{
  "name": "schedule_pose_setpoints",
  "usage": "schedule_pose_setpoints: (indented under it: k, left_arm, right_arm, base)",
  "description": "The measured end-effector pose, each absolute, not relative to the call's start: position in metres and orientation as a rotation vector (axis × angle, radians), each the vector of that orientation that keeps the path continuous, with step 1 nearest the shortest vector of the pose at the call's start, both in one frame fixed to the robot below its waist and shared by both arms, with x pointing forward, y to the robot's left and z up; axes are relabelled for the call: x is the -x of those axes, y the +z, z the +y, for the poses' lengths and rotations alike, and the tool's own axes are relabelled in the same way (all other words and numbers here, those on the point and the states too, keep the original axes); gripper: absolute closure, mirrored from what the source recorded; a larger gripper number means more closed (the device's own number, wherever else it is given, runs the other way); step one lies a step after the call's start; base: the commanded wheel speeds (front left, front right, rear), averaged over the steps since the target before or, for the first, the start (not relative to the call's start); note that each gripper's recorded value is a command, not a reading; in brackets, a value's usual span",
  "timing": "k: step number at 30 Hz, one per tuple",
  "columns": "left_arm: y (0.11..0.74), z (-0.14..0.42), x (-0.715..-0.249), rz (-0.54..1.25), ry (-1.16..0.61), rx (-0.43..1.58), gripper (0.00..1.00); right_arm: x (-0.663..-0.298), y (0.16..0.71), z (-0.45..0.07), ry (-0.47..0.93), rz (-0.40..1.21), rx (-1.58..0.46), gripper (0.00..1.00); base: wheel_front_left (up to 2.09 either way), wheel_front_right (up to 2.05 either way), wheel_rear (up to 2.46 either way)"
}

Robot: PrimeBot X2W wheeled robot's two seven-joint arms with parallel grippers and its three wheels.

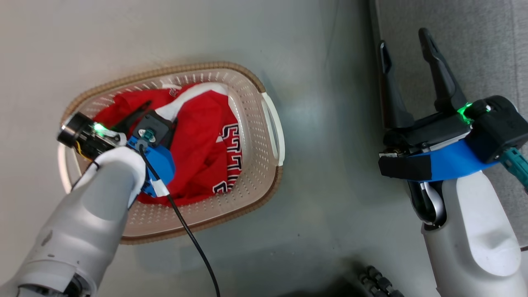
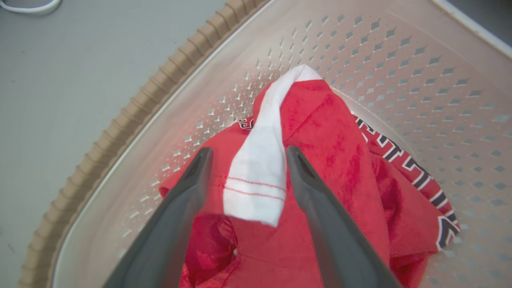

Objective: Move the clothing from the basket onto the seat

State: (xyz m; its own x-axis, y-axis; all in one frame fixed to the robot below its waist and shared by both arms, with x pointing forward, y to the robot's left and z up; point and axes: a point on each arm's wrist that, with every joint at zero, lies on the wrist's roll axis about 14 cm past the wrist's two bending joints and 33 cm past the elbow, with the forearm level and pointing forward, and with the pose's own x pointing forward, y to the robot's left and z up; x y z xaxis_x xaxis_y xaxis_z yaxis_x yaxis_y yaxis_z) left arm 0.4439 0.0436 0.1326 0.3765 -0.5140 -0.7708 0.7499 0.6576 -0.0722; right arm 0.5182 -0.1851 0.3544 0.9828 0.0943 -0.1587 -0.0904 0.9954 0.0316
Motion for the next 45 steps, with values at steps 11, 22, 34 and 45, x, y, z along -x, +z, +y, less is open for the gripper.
schedule_pose_setpoints:
  k: [11,22,34,45]
  left_arm:
    - [0.089,0.035,-0.435,0.905,-0.903,-0.362,0.00]
    - [0.067,0.040,-0.418,1.003,-0.913,-0.408,0.00]
    - [0.058,0.044,-0.412,1.060,-0.928,-0.454,1.00]
    - [0.105,0.029,-0.439,0.903,-0.882,-0.354,1.00]
  right_arm:
    - [-0.516,0.322,-0.185,0.102,0.208,-0.002,0.00]
    - [-0.517,0.312,-0.180,0.118,0.213,0.009,0.00]
    - [-0.518,0.310,-0.183,0.111,0.208,0.016,0.00]
    - [-0.524,0.340,-0.180,0.112,0.148,0.003,0.00]
  base:
    - [0.00,0.00,0.00]
    - [0.00,0.00,0.00]
    - [0.00,0.00,0.00]
    - [0.00,0.00,0.00]
